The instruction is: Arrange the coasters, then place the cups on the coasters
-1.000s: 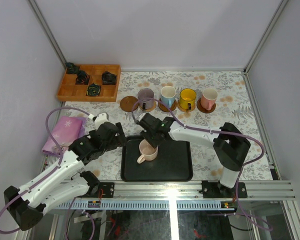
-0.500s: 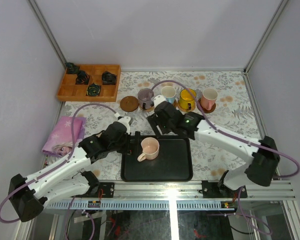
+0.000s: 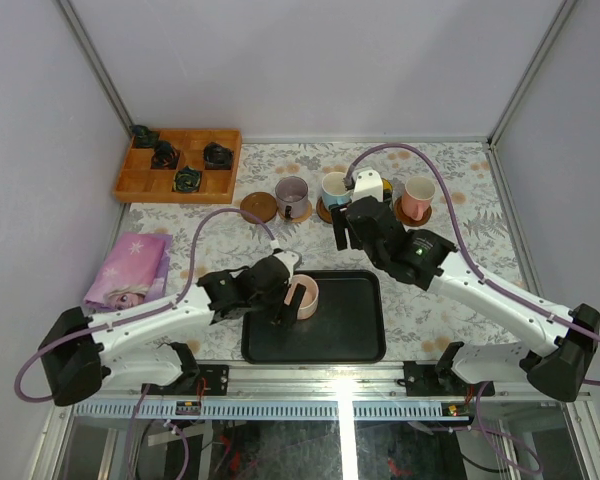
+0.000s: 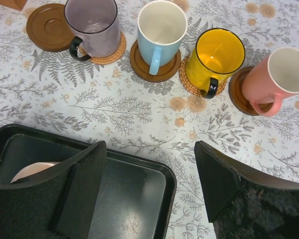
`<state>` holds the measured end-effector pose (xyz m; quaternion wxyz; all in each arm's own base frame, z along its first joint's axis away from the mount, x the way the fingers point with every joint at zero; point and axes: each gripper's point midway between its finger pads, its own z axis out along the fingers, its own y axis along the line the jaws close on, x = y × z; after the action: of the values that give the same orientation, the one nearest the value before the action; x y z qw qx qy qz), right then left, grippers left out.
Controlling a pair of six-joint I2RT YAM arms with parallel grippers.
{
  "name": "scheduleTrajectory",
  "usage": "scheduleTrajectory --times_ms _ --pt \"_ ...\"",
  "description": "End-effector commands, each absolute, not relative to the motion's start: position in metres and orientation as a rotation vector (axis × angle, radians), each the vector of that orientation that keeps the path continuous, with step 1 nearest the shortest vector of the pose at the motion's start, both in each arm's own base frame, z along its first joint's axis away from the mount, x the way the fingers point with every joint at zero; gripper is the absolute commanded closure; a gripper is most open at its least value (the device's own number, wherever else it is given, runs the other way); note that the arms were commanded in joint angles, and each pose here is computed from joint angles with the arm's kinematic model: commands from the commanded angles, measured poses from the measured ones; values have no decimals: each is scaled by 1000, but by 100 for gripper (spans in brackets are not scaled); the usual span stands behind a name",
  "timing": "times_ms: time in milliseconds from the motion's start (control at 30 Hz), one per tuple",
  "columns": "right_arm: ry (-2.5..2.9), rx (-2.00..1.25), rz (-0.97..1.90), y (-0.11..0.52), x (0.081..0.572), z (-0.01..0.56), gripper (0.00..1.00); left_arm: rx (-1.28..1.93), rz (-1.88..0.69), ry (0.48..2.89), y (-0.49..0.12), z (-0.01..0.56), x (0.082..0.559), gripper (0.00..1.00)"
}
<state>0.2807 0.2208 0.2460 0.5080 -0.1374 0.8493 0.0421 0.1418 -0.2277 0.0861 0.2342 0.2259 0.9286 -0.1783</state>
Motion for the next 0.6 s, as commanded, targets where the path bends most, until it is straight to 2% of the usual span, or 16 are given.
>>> scheduleTrajectory --times_ms 0,233,367,500,533,567 --pt "1981 -232 77 210 290 262 22 645 -414 2447 -242 89 165 23" --pt "2001 -239 75 208 287 255 22 680 -368 2412 -252 73 174 39" --pt "2014 -251 67 208 286 250 22 683 -359 2408 -256 67 176 55" --pt "2015 -258 72 209 286 250 22 671 -339 2396 -257 66 176 77" --pt "2014 -259 72 209 286 250 22 661 -328 2391 -257 66 177 95" --pt "2015 -262 74 210 285 250 22 644 -314 2383 -255 68 177 100"
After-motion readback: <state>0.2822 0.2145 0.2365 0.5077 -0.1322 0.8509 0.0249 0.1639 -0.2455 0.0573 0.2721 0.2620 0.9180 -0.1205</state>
